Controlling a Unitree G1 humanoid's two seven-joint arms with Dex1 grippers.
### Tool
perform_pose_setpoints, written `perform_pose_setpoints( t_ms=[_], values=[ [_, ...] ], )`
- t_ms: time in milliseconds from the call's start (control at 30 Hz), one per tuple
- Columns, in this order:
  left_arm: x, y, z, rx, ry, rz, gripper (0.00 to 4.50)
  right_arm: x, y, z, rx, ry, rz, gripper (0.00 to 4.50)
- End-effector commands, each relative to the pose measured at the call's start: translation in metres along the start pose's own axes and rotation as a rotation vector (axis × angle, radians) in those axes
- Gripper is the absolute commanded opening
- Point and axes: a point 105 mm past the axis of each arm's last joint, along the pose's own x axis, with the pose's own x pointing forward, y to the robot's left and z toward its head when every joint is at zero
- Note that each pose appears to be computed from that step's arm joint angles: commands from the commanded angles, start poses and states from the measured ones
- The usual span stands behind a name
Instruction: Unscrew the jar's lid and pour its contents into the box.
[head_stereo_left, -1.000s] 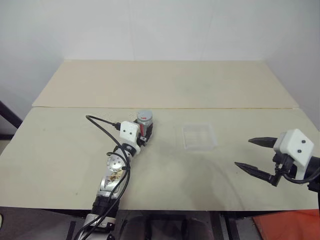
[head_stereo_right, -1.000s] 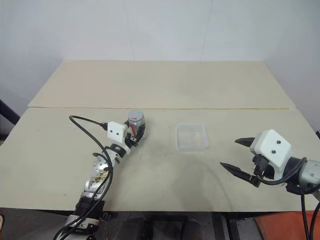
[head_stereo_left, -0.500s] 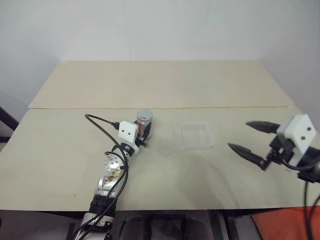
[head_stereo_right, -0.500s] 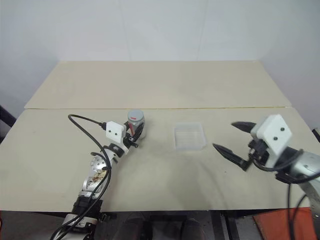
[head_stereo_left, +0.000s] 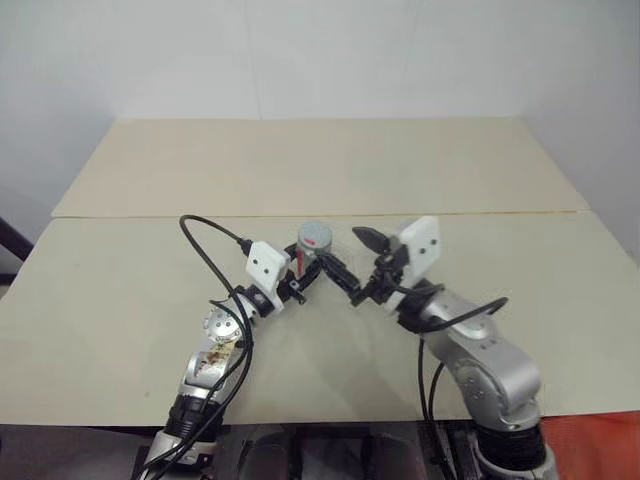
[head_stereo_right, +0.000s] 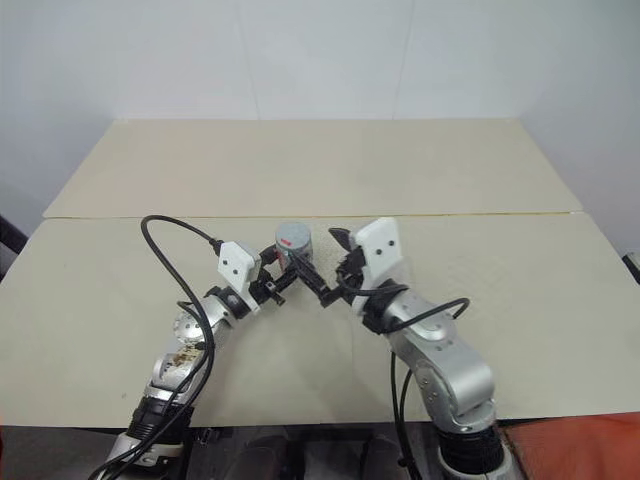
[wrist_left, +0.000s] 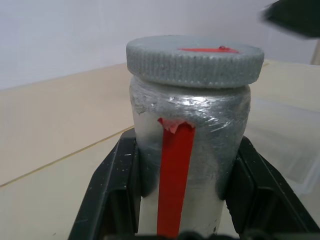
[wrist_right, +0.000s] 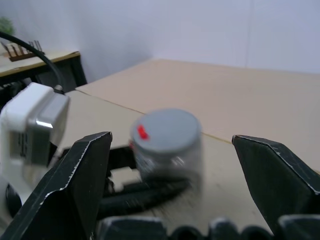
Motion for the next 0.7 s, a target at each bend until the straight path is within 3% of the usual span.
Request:
perform_pose_setpoints(
  t_ms=[33, 700],
  values=[
    [0.001, -0.006, 0.014, 0.063, -0.053, -0.027, 1.86, 0.007, 0.001, 0.009, -0.048, -0.055, 0.013, 4.50],
    [0.006, -0.007, 0.016, 0.032, -0.067, -0.010, 1.86, 0.022, -0.007, -0.001, -0.058, -0.079, -0.017, 4.50]
  ],
)
